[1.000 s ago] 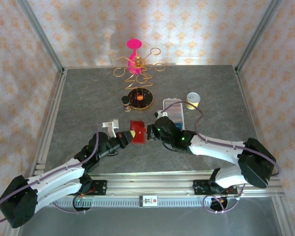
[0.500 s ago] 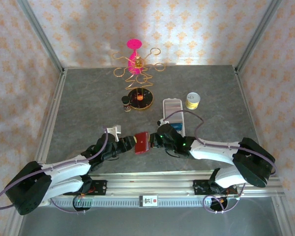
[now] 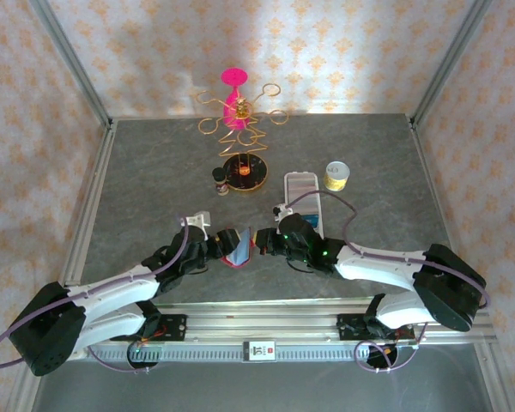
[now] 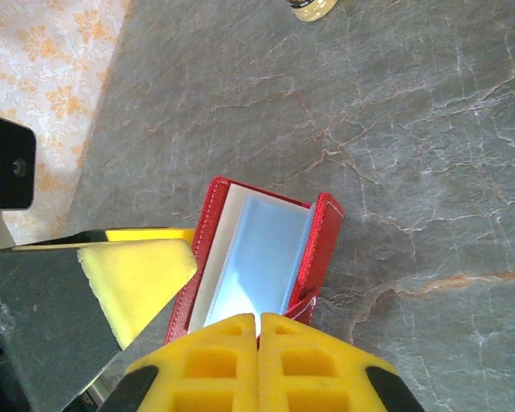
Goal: Put the credit cards into the card holder
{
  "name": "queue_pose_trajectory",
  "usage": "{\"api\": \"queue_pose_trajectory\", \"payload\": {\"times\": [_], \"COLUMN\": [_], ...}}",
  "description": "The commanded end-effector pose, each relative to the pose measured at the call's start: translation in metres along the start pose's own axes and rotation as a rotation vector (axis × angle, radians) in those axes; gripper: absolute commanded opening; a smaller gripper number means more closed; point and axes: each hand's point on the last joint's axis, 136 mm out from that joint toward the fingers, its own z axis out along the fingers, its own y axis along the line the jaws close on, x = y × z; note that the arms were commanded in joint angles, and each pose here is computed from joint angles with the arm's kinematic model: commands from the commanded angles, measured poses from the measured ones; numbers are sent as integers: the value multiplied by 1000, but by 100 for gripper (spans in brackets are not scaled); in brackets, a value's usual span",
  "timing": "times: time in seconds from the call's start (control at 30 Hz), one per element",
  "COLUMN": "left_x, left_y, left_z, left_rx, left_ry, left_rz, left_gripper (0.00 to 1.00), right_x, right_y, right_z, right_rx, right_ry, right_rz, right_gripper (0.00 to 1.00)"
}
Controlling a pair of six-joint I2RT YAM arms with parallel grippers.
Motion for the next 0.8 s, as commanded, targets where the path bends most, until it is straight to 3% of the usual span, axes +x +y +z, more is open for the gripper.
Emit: {"api": "queue_pose_trajectory", "payload": {"times": [0.0,0.13,0.23,0.33,0.43,0.57,0.7,0.77], "left_x": [-2,-1,-3,-6,-5,1,4,5], "left_y": [0,13,11,6,8,16,19,19], "left_z": [4,5,4,2,2,5,8,9], "left_rx": [-32,-95,-80,-52,-59,-94,-104,-105], "left_ry": [7,1,-9,-27,-26,-2,17,19], "left_rz": [39,37,26,23,27,45,53,53], "left_gripper": [67,48,47,37,33,36,50,52], "right_x": [-1,0,1,3,4,3,2,2], "right_y": [-3,-11,-18,-23,-24,-24,-22,-22], "right_z": [-1,0,1,2,2,1,0,0], "right_rx": [7,44,80,96,99,100,93,91], "right_ry": [-16,-23,-24,-19,-17,-23,-24,-24], "right_rz": [9,8,8,10,16,16,17,17], "right_gripper": [0,0,0,0,0,0,0,0]}}
